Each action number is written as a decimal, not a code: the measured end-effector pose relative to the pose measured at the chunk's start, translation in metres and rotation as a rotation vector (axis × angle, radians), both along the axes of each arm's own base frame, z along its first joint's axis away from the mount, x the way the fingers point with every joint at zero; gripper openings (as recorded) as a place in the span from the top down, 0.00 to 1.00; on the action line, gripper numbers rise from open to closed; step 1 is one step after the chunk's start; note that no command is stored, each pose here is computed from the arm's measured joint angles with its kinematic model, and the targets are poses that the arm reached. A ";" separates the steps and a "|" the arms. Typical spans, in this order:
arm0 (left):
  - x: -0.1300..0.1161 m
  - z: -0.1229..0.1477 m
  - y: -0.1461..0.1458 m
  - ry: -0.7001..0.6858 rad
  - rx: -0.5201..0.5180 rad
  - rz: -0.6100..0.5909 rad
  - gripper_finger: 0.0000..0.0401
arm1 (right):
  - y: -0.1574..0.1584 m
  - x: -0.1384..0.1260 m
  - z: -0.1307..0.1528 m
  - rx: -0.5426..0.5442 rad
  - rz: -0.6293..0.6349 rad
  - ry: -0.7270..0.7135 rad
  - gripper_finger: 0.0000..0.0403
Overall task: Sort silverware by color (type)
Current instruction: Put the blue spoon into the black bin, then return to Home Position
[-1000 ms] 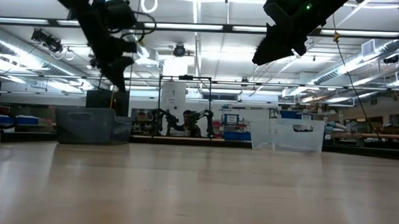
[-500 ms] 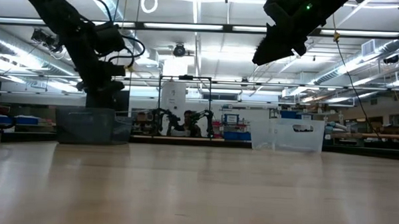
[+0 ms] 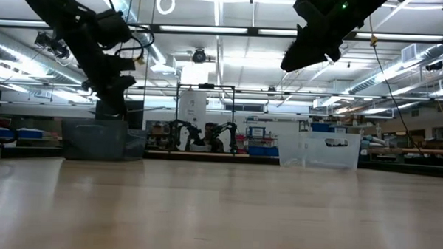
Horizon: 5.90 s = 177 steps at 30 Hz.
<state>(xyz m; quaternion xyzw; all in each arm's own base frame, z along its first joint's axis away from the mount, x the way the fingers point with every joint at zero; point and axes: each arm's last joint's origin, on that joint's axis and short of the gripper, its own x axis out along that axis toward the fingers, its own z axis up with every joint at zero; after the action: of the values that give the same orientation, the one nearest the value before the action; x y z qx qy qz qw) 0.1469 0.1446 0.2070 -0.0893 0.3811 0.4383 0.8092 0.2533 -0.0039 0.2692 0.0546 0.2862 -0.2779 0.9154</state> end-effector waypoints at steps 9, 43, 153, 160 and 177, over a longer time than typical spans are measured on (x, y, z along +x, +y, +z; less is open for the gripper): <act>0.000 0.011 -0.010 -0.042 0.035 -0.022 0.96 | 0.001 0.000 0.000 0.008 -0.002 -0.006 0.72; -0.033 -0.044 -0.041 -0.143 0.170 0.030 0.96 | 0.005 -0.001 -0.001 0.000 -0.005 0.000 0.72; -0.041 0.000 -0.129 -0.705 0.095 -0.711 0.94 | -0.027 -0.130 -0.065 -0.003 0.341 -0.689 0.97; -0.040 -0.006 -0.129 -0.688 0.105 -0.715 0.96 | -0.024 -0.139 -0.069 -0.022 0.402 -0.736 0.98; -0.037 -0.053 -0.125 -0.661 0.192 -0.621 0.96 | -0.017 -0.157 -0.078 0.130 0.362 -0.802 0.98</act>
<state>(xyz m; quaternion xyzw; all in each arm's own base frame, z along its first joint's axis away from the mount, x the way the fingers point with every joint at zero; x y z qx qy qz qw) 0.1103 0.0194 0.1542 -0.0306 0.0690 0.1565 0.9848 0.0964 -0.0211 0.1913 0.1644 -0.0698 -0.0513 0.9826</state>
